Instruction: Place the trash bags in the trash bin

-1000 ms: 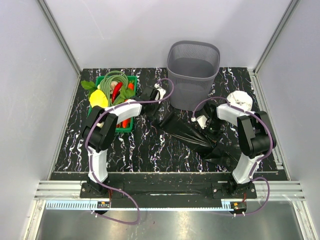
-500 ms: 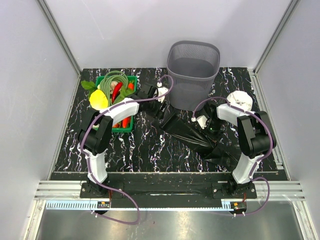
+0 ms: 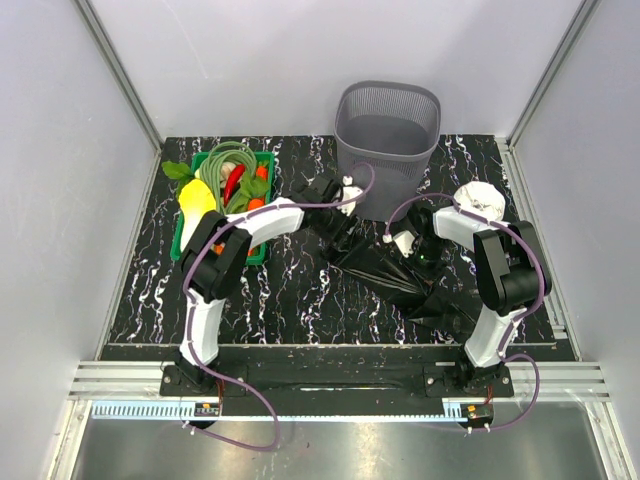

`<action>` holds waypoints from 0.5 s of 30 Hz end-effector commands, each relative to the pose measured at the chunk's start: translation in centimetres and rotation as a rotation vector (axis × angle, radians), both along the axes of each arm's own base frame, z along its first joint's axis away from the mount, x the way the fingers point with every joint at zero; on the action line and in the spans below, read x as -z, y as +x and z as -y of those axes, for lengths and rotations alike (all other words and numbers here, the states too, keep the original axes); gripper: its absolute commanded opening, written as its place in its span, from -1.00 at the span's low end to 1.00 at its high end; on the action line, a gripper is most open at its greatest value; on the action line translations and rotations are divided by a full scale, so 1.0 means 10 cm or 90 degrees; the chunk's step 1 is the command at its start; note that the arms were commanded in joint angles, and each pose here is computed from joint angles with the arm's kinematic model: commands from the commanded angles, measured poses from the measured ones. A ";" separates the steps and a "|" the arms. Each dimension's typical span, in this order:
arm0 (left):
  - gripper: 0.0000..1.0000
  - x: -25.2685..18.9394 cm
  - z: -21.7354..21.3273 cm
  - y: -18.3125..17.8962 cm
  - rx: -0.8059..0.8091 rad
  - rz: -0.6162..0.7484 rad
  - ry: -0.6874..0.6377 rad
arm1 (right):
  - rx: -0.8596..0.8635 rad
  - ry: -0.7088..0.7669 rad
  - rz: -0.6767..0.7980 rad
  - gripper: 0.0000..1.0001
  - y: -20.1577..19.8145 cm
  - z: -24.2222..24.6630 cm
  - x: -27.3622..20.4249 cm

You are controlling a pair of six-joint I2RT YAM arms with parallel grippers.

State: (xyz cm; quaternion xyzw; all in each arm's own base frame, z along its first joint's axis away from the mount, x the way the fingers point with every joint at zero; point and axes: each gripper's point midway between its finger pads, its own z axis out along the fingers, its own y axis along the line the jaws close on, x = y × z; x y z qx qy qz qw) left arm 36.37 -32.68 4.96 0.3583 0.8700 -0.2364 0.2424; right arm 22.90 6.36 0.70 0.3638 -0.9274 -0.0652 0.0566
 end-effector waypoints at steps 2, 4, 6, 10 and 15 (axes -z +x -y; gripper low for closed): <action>0.32 0.04 0.01 0.22 -0.027 0.074 0.056 | 0.003 0.004 0.022 -1.00 0.10 0.01 0.15; 0.32 0.06 -0.01 0.25 -0.029 0.080 0.062 | 0.002 0.006 0.018 -1.00 0.09 0.00 0.16; 0.33 0.12 -0.02 0.23 -0.023 0.076 0.069 | 0.003 0.009 0.018 -1.00 0.09 -0.01 0.16; 0.32 0.20 -0.05 0.21 -0.020 0.072 0.080 | 0.002 0.008 0.018 -1.00 0.09 0.00 0.16; 0.31 0.28 -0.13 0.26 -0.021 0.091 0.108 | 0.002 0.013 0.016 -1.00 0.07 -0.02 0.18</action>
